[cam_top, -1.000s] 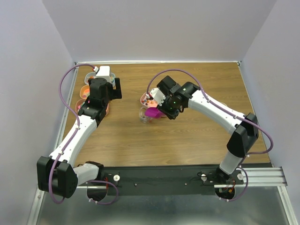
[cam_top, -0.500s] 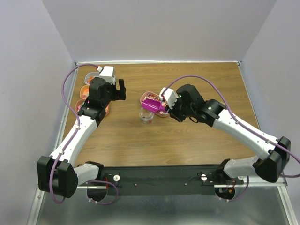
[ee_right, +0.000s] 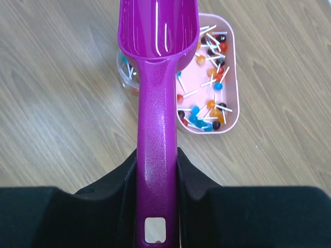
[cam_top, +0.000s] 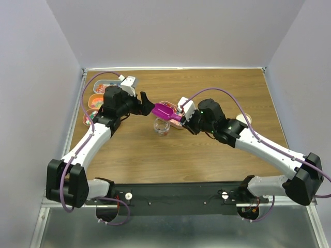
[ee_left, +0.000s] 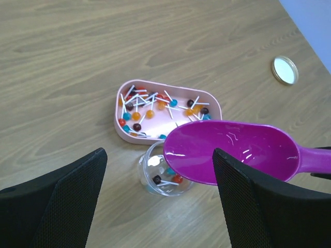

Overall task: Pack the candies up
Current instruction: Adjust the spatula, then scoop the fake candies from the storage box.

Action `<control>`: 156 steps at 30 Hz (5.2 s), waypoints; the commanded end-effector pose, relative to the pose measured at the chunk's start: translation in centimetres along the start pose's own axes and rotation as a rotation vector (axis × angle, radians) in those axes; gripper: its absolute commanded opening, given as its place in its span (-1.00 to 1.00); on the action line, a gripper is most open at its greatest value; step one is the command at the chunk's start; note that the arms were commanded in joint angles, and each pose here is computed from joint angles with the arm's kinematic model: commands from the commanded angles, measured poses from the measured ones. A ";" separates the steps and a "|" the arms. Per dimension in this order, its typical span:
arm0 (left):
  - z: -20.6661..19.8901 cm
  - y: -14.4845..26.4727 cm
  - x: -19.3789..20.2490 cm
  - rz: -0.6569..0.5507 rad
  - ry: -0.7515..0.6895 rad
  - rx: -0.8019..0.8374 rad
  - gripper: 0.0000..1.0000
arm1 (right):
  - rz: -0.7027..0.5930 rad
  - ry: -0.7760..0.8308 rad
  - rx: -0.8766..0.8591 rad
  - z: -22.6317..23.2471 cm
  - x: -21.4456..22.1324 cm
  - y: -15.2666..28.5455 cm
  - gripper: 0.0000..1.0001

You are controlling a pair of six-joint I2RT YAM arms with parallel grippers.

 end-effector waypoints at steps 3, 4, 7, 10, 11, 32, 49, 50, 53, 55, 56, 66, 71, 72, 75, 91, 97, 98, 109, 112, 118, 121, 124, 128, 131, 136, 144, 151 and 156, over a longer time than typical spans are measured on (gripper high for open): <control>0.0 -1.4 2.6 0.110 0.066 0.069 0.79 | -0.123 -0.017 0.013 0.0 -1.8 0.0 -0.99; 0.0 -1.5 2.6 0.115 0.069 0.073 0.79 | -0.127 -0.019 0.011 0.0 -1.8 -0.1 -0.99; 0.1 -2.0 2.7 0.128 0.076 0.077 0.72 | -0.133 -0.020 0.003 0.1 -1.8 -0.1 -0.99; 0.0 -2.3 2.7 0.142 0.083 0.090 0.62 | -0.134 -0.021 -0.005 0.3 -1.7 -0.3 -0.99; 0.1 -2.5 2.9 0.149 0.090 0.090 0.62 | -0.136 -0.021 -0.006 0.3 -1.8 -0.2 -0.99; -0.6 -2.6 3.9 0.184 0.131 0.175 0.20 | -0.039 -0.042 -0.017 1.3 1.1 -2.7 -0.99; -0.7 -2.7 4.7 0.226 0.155 0.215 0.04 | 0.016 -0.059 0.010 1.0 1.8 -4.0 -0.82; -0.7 -2.8 4.8 0.231 0.157 0.218 0.03 | 0.020 -0.060 0.011 1.0 1.9 -4.0 -0.82; -0.8 -2.8 5.2 0.247 0.169 0.237 -0.09 | 0.024 -0.063 0.013 0.9 1.9 -4.2 -0.81; -0.9 -2.8 5.2 0.253 0.172 0.251 -0.20 | 0.024 -0.064 0.015 0.9 1.8 -4.4 -0.81; -0.9 -2.9 5.3 0.258 0.178 0.250 -0.20 | 0.028 -0.064 0.017 0.9 1.8 -4.4 -0.81; -0.2 -3.4 6.7 0.321 0.224 0.243 -0.31 | -0.038 -0.059 0.018 0.2 0.0 -3.9 -0.82; 0.2 -3.7 7.6 0.355 0.252 0.236 -0.33 | -0.091 -0.058 0.021 0.0 -1.2 -3.0 -0.82; 0.2 -3.7 7.6 0.358 0.255 0.236 -0.33 | -0.098 -0.057 0.023 -0.1 -1.4 -2.9 -0.82; 0.3 -3.8 7.9 0.373 0.268 0.240 -0.33 | -0.113 -0.056 0.029 -0.3 -1.7 -2.6 -0.81; -0.8 -3.4 7.2 0.357 0.248 0.309 -0.33 | -0.057 -0.063 0.011 0.2 -0.4 -4.3 -0.66; -1.0 -3.3 7.3 0.365 0.256 0.328 -0.34 | -0.044 -0.068 0.013 0.2 -0.2 -4.5 -0.63; -1.0 -3.3 7.4 0.367 0.258 0.327 -0.35 | -0.042 -0.067 0.014 0.2 -0.2 -4.6 -0.63; -0.6 -3.6 7.2 0.351 0.256 0.296 -0.07 | -0.038 -0.057 0.056 -0.5 -0.6 -4.3 -0.99; 0.2 -3.9 6.2 0.318 0.228 0.222 0.09 | -0.002 -0.037 0.120 -1.5 -0.4 -3.5 -0.99; 2.0 -4.3 3.4 0.252 0.175 0.041 0.32 | 0.098 -0.021 0.173 -3.6 0.5 -2.0 -0.99; 2.3 -4.5 1.5 0.199 0.153 -0.021 0.39 | 0.159 -0.024 0.168 -4.3 1.6 -1.4 -0.99; 2.3 -4.9 -0.2 0.151 0.134 -0.055 0.44 | 0.222 -0.041 0.107 -4.6 2.6 -1.2 -0.99; 2.9 -5.9 -1.1 0.127 0.127 -0.086 0.45 | 0.313 -0.071 0.034 -4.9 4.1 -1.3 -0.99; 3.6 -7.1 -0.8 0.142 0.133 -0.105 0.46 | 0.353 -0.091 -0.050 -4.7 4.4 -1.6 -0.99; 4.7 -9.1 -0.5 0.169 0.133 -0.139 0.53 | 0.424 -0.114 -0.110 -5.2 3.8 -1.7 -0.99; 4.4 -12.3 0.3 0.199 0.095 -0.150 0.55 | 0.535 -0.148 -0.191 -5.1 3.8 -2.2 -0.99; 4.3 -14.3 2.2 0.247 0.100 -0.141 0.54 | 0.643 -0.180 -0.192 -4.9 5.0 -2.6 -0.99; 4.5 -15.3 3.8 0.275 0.121 -0.130 0.55 | 0.681 -0.189 -0.168 -5.5 5.4 -3.0 -0.99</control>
Point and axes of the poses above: each gripper's point midway between its finger pads, its own y axis back along the fingers, its own z axis along the line the jaws close on, x = y × z, the point moved 6 cm from there along y, back along the fingers, and after that the axes turned 11 degrees about y, right-handed, at the moved point
